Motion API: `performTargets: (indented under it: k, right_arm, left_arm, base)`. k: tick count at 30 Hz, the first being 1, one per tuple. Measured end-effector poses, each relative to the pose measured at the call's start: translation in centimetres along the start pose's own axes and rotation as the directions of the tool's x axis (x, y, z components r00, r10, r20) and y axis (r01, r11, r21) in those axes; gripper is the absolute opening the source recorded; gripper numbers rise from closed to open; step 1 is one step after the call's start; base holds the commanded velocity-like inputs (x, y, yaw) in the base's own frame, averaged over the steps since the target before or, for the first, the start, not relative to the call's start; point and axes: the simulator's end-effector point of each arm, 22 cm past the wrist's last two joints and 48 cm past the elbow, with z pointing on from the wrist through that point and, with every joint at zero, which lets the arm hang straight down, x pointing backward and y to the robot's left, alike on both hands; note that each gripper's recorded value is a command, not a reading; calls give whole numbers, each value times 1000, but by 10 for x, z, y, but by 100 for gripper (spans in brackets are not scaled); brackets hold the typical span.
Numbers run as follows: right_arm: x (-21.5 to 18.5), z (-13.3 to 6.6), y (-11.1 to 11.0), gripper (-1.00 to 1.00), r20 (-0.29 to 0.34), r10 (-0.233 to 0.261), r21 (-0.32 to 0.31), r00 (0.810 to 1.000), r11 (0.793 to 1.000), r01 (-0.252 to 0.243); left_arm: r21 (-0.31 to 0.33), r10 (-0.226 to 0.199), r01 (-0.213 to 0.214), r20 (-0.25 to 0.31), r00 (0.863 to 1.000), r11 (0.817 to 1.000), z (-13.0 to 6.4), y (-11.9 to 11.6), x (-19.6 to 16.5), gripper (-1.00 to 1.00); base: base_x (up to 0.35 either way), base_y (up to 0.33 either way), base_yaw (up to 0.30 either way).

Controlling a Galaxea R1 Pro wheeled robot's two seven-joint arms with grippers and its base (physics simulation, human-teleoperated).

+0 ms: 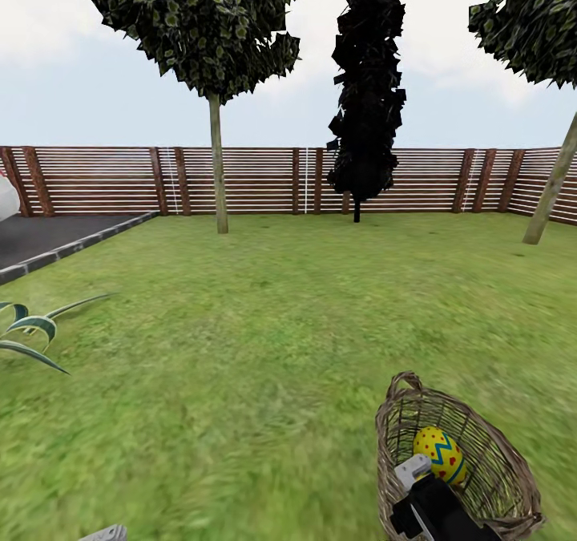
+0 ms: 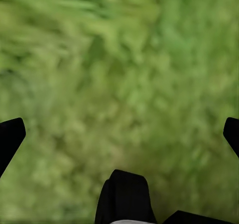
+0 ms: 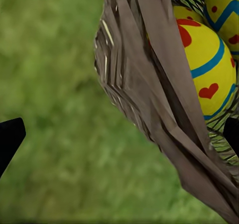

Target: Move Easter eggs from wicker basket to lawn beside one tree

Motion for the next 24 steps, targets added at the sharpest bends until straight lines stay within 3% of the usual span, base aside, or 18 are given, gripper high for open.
performTargets:
  k: [13, 24]
  right_arm:
    - [-2, -1, 0, 100, 4, 0, 1, 1000, 1000, 0]
    - [-1, -1, 0, 100, 3, 0, 0, 1000, 1000, 0]
  left_arm:
    - [3, 2, -2, -2, 1000, 1000, 1, -3, 2, 100]
    - [8, 0, 0, -3, 1000, 1000, 1, -6, 3, 100]
  base:
    - [116, -112, 0]
    - [10, -10, 0]
